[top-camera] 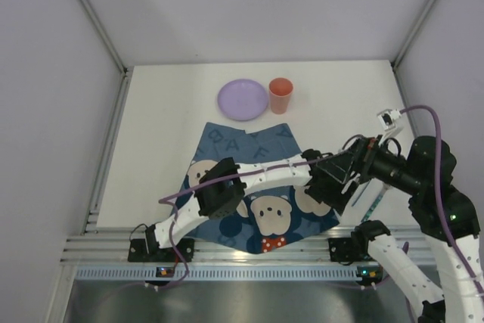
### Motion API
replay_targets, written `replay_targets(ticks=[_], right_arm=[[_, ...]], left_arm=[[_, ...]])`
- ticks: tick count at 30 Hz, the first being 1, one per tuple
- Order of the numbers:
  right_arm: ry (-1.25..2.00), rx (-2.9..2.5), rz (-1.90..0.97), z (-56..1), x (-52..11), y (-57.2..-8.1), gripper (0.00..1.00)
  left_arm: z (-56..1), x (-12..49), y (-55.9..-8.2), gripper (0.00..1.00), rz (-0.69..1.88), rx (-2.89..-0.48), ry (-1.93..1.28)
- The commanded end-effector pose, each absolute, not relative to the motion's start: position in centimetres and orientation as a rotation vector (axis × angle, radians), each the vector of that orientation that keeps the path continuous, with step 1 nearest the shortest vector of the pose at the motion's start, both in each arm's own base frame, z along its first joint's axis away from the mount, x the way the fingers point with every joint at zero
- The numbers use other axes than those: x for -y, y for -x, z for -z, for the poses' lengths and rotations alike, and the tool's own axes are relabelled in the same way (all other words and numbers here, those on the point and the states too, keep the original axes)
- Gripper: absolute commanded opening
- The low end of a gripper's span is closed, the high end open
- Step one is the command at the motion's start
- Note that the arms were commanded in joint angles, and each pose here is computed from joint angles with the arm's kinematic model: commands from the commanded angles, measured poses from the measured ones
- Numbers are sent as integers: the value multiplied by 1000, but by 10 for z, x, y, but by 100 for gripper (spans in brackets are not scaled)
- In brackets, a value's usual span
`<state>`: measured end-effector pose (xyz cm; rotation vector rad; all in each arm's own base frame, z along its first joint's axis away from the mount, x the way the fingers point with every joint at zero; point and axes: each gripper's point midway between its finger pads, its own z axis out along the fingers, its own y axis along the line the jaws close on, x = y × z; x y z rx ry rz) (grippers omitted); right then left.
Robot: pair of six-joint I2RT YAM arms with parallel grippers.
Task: Set the dinner table for one person
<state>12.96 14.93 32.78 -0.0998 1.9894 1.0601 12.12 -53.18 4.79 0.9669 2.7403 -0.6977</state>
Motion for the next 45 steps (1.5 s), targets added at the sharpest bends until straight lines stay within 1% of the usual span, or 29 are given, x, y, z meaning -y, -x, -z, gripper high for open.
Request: replay_targets(ticks=[1,3,4,5,6,7,8,9,10,12,14,15,17,18,19,20,21,24,28,32,35,37,44,45], right_arm=[[159,-1845,-959,-382,-144,-154,99],[179,-1812,-947,-406,-147,-164,100],[184,-1803,-943,-412,-147,-168,100],[178,-1815,-936,-414,-149,-178,100],[184,-1784,-928,-425,-149,-182,100],[180,-1782,-923,-427,-150,-188,100],[156,-1792,-920,-426,-152,-200,100],[142,-1805,-920,-424,-153,-207,100],[130,-1823,-921,-420,-155,-215,100],[91,-1908,-926,-399,-162,-239,100],[62,-2003,-926,-373,-168,-261,100],[43,-2045,-926,-361,-170,-268,100],[13,-2144,-924,-330,-175,-287,100],[3,-2176,-921,-319,-176,-294,100],[0,-2208,-921,-308,-178,-299,100],[-13,-2268,-909,-287,-180,-310,100],[-23,-2294,-898,-277,-179,-315,100],[-72,-2396,-863,-238,-176,-334,100],[-137,-2505,-837,-193,-166,-356,100],[-178,-2586,-855,-151,-160,-380,100],[-183,-2635,-912,-126,-166,-390,97],[-182,-2651,-959,-115,-172,-392,94],[-196,-2683,-1034,-82,-182,-400,93],[-200,-2685,-1039,-80,-182,-401,92]], left_arm=[[-172,542,-171,84,937,-2511,-752],[-180,519,-202,85,916,-2527,-649],[-199,507,-210,85,926,-2497,-615],[-204,497,-218,85,914,-2492,-590],[-197,474,-239,85,837,-2503,-541],[-213,455,-245,86,815,-2485,-512],[-203,437,-250,86,753,-2515,-491],[-201,413,-270,86,687,-2516,-447],[-208,393,-279,86,639,-2501,-406],[-186,343,-298,85,488,-2562,-328],[-183,305,-308,85,386,-2570,-267],[-167,276,-315,85,311,-2604,-232],[-161,244,-321,85,251,-2612,-177],[-145,216,-326,85,190,-2645,-126],[-142,201,-328,84,168,-2653,-90],[-127,186,-324,84,136,-2691,-64],[-122,164,-333,84,110,-2692,4],[-101,126,-335,83,62,-2736,98],[-83,94,-339,80,-27,-2782,160],[-69,87,-348,77,-37,-2799,154],[-54,84,-356,73,-65,-2825,156],[-40,82,-357,72,-85,-2859,161],[-23,75,-372,66,-87,-2877,183],[-19,73,-373,65,-81,-2881,195]])
